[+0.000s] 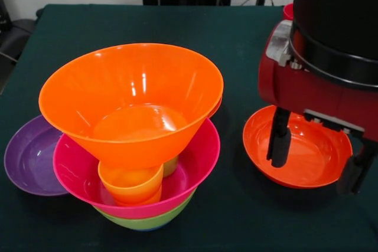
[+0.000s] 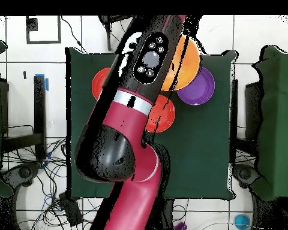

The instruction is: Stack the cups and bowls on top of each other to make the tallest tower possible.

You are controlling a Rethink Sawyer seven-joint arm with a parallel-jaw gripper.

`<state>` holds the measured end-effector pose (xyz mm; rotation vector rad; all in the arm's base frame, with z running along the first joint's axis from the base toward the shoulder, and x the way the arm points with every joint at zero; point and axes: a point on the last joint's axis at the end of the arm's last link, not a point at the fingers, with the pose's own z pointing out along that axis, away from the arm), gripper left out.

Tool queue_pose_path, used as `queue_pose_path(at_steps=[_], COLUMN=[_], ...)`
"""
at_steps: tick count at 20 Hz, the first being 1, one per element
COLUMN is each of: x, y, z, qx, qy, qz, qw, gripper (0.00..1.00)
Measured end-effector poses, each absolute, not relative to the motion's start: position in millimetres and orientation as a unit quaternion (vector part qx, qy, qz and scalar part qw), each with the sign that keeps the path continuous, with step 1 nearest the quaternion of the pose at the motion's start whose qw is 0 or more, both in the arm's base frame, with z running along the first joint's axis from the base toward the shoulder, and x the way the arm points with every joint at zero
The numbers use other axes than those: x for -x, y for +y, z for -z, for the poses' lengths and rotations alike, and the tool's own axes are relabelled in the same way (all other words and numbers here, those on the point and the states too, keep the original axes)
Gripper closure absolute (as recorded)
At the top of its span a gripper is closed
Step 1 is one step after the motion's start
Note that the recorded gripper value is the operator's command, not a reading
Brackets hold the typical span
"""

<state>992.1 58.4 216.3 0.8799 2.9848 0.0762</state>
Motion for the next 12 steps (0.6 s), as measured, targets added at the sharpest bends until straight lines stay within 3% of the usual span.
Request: queue_pose_path(at_steps=[12], x=[-990.7], y=[72.1], z=[-210.2], qx=[-0.285], qy=[0.958], qz=[-0.009], qw=[0.02], gripper=[0.0])
